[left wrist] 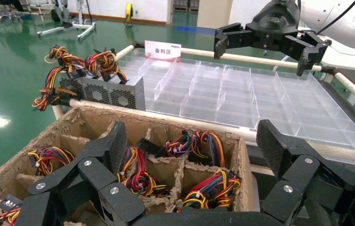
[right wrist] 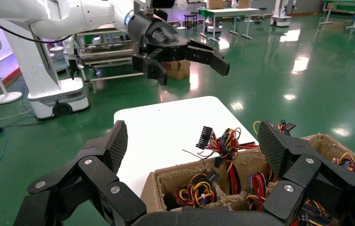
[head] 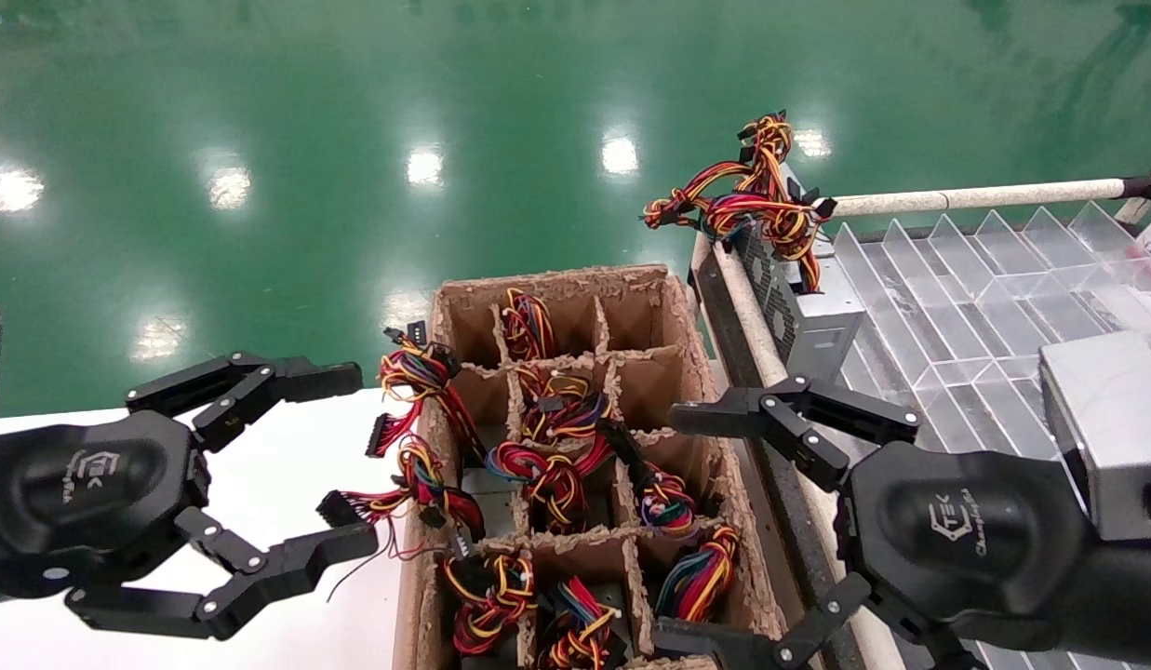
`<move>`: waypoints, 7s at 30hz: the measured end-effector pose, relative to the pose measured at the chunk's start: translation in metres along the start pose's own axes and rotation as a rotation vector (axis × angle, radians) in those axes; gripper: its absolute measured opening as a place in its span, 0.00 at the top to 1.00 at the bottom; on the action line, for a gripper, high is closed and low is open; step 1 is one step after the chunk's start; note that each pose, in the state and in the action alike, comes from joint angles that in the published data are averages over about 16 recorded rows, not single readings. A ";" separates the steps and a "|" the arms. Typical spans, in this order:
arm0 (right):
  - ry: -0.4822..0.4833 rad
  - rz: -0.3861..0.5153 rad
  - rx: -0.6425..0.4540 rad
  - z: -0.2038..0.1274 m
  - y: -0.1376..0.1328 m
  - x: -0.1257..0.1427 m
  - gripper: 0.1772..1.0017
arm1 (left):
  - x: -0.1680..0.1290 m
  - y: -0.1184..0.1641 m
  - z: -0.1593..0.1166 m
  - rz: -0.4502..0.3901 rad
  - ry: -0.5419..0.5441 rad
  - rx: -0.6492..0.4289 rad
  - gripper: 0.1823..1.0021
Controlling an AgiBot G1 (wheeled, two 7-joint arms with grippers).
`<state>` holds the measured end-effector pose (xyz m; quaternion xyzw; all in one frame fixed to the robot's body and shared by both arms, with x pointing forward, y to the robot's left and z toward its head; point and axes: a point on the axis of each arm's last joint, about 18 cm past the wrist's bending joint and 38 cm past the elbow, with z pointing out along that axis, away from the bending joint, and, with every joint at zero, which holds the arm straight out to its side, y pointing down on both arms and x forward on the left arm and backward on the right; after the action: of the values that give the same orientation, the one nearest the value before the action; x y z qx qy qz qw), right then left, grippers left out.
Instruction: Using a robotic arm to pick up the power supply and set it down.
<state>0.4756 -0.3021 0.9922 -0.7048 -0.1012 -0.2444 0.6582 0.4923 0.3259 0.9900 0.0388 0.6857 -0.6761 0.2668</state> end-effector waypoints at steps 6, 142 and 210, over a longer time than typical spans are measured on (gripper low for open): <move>0.000 0.000 0.000 0.000 0.000 0.000 0.00 | 0.000 0.000 0.000 0.000 0.000 0.000 0.00; 0.104 -0.730 -0.253 -0.033 -0.136 0.034 0.95 | 0.000 0.000 0.000 0.000 0.000 0.000 0.99; 0.391 -0.699 -0.800 -0.164 -0.110 0.032 0.95 | 0.000 0.000 0.000 0.000 0.000 0.000 0.99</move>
<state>0.4178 -0.4557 1.1063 -0.7656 -0.1043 -0.5930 0.2264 0.4923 0.3259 0.9900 0.0388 0.6857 -0.6761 0.2668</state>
